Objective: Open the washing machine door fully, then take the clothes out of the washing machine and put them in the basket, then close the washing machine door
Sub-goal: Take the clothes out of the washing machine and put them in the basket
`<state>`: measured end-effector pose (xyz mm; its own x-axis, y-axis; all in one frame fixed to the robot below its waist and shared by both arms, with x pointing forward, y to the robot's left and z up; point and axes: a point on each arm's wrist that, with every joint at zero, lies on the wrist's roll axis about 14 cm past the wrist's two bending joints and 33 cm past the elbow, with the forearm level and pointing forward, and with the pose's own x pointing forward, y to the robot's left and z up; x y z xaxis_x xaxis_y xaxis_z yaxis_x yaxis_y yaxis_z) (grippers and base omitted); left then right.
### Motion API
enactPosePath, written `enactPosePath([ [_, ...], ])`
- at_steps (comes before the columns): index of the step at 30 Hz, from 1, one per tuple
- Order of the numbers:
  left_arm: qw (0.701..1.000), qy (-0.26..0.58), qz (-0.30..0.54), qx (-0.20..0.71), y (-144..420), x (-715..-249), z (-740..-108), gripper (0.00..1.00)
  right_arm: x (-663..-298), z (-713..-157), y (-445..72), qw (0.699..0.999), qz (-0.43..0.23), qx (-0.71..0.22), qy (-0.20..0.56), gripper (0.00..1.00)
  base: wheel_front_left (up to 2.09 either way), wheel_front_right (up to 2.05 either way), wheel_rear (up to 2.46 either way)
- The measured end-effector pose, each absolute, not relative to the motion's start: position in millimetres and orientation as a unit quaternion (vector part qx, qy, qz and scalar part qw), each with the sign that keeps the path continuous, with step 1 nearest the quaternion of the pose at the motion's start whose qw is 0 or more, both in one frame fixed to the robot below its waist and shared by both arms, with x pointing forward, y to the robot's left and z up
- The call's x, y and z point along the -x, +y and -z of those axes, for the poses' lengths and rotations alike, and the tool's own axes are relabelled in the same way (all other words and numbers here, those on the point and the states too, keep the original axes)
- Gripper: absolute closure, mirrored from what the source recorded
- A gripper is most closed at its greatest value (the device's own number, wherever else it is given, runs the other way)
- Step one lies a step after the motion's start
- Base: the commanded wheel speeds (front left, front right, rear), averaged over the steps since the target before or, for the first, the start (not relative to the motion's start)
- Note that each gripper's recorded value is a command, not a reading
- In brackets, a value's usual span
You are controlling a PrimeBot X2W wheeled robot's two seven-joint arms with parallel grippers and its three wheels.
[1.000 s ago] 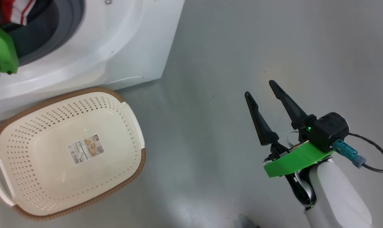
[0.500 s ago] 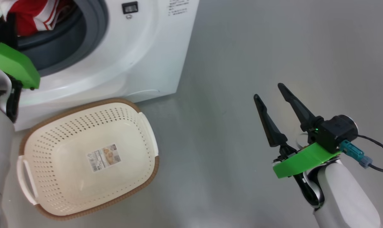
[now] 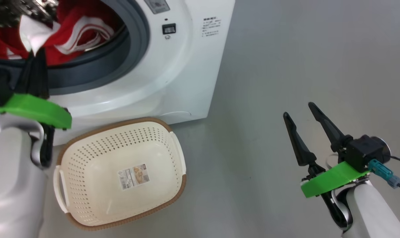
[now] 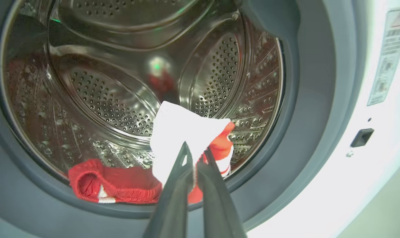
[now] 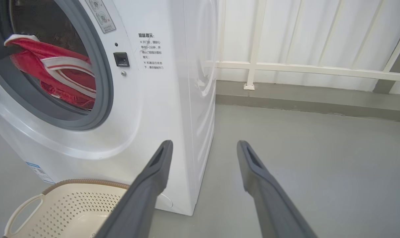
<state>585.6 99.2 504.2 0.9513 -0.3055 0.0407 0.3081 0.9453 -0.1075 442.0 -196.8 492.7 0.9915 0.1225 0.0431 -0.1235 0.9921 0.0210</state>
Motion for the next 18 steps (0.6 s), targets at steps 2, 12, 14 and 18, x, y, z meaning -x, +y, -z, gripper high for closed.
enactPosePath([
  [2, 0.987, -0.024, 0.147, 0.061, 105.5, -574.2, -509.8, 1.0, -438.6, -493.6, -197.4, 0.998, -0.06, -0.013, -0.021, 0.0, 0.0, 0.0, 0.0],
  [12, 0.987, -0.096, 0.109, 0.069, 132.0, -516.7, -546.0, 1.0, -427.4, -502.3, -195.2, 0.997, -0.062, -0.017, -0.032, 0.0, 0.0, 0.0, 0.0],
  [14, 0.986, -0.104, 0.106, 0.071, 133.9, -505.0, -549.5, 1.0, -425.3, -503.4, -195.2, 0.997, -0.063, -0.017, -0.033, 0.0, 0.0, 0.0, 0.0],
  [18, 0.985, -0.127, 0.095, 0.071, 141.6, -484.0, -560.8, 1.0, -423.7, -508.1, -196.3, 0.997, -0.062, -0.016, -0.039, 0.0, 0.0, 0.0, 0.0],
])
